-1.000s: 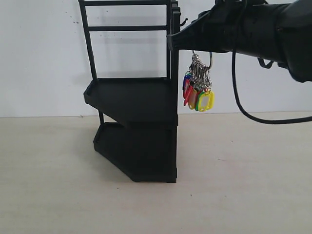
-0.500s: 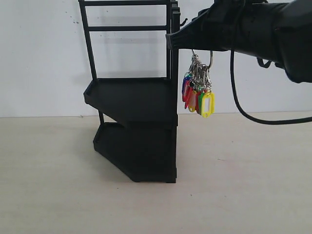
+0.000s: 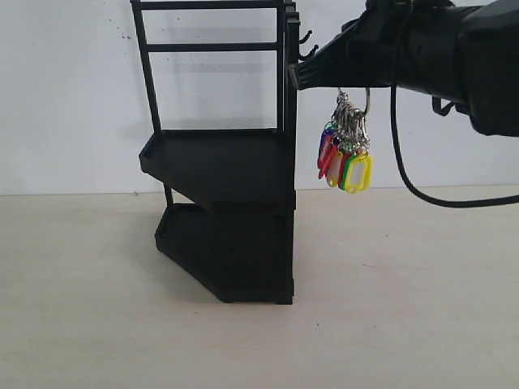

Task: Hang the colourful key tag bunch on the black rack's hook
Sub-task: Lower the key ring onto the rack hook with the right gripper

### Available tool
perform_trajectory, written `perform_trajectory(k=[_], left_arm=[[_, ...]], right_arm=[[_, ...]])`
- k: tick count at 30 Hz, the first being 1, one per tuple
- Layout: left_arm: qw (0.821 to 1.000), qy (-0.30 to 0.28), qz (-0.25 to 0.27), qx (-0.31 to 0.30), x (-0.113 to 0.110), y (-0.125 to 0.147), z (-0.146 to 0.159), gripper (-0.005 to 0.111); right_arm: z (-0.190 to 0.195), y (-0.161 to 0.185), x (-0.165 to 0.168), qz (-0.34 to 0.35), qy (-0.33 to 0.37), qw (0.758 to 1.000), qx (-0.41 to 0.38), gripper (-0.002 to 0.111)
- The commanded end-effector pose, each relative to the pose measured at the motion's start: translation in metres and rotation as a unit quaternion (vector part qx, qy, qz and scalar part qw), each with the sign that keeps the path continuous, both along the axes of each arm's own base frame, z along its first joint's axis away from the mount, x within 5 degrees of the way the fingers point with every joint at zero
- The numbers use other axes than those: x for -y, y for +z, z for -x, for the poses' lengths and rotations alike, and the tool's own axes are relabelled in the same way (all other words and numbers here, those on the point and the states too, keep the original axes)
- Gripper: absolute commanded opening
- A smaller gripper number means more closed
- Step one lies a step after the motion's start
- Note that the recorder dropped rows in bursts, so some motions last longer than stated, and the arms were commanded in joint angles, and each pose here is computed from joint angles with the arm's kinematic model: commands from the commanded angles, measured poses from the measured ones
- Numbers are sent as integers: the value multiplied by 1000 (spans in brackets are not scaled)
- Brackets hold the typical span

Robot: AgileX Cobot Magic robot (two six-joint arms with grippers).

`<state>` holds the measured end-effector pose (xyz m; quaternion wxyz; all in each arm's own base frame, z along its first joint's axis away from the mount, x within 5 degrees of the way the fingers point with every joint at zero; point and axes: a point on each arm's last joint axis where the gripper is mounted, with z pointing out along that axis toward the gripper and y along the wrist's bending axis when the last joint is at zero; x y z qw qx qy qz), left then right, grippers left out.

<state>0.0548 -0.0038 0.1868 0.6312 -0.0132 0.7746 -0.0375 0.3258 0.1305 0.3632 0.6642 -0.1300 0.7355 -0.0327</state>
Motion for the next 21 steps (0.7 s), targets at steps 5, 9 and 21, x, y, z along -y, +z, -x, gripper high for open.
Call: perform_trajectory(k=[5,9,21], left_arm=[[1000,0,-4,4,0,1,0,4],[1000,0,-4,4,0,1,0,4],[1000,0,-4,4,0,1,0,4]], right_arm=[[2,11,-2,-13,16,999,33,0],[2,12,-4,-15,27,999,38,0],[5,6,-15,-19,85,996,0,0]])
